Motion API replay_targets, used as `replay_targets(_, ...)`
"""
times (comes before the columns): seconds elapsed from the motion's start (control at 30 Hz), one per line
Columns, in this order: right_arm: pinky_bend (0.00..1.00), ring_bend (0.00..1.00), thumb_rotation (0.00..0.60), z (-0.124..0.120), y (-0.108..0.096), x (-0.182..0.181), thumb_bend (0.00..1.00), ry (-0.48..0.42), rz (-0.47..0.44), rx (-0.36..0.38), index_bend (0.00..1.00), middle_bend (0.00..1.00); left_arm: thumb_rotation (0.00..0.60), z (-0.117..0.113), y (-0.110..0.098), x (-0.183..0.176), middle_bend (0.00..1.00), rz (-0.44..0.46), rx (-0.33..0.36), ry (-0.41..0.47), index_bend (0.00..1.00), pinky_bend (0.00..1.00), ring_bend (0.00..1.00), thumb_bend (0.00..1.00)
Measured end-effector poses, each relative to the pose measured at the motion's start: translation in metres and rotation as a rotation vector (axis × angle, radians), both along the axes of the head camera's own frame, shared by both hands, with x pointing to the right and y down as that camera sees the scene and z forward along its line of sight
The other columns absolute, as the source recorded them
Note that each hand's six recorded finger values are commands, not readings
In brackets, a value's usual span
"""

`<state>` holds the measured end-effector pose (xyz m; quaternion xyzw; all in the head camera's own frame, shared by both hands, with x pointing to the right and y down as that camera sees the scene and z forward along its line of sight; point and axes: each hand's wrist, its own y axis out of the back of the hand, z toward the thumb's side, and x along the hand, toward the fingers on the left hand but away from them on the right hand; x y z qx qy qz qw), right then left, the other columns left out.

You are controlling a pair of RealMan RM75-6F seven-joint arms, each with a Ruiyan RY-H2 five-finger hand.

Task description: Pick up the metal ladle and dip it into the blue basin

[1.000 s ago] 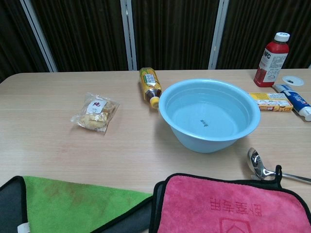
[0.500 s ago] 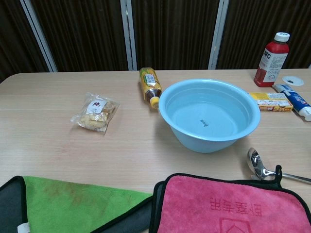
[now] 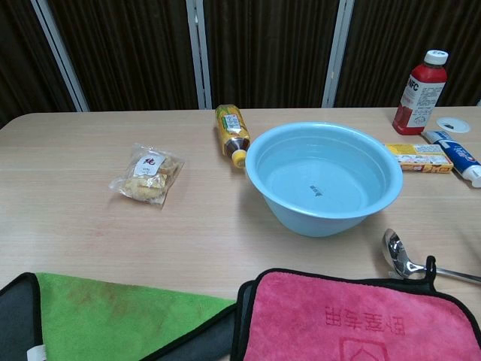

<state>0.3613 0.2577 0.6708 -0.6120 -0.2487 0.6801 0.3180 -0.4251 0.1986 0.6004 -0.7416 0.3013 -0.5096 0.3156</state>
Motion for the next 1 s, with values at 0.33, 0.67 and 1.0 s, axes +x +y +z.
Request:
replay_targets(0.33, 0.0, 0.0, 0.6, 0.019, -0.002, -0.003, 0.19, 0.01, 0.015, -0.035, 0.43, 0.0, 0.6, 0.001, 0.0, 0.0, 0.0, 0.001, -0.004, 0.001, 0.0, 0.0, 0.0, 0.45)
replay_targets(0.67, 0.0, 0.0, 0.6, 0.036, -0.003, -0.009, 0.2, -0.005, 0.015, -0.061, 0.43, 0.0, 0.6, 0.001, -0.001, -0.001, 0.0, -0.003, -0.005, 0.003, 0.0, 0.0, 0.0, 0.46)
replay_targets(1.0, 0.0, 0.0, 0.6, 0.045, -0.003, -0.012, 0.2, -0.004, 0.01, -0.085, 0.43, 0.0, 0.6, -0.001, -0.001, -0.004, 0.0, -0.007, -0.005, 0.0, 0.0, 0.0, 0.0, 0.57)
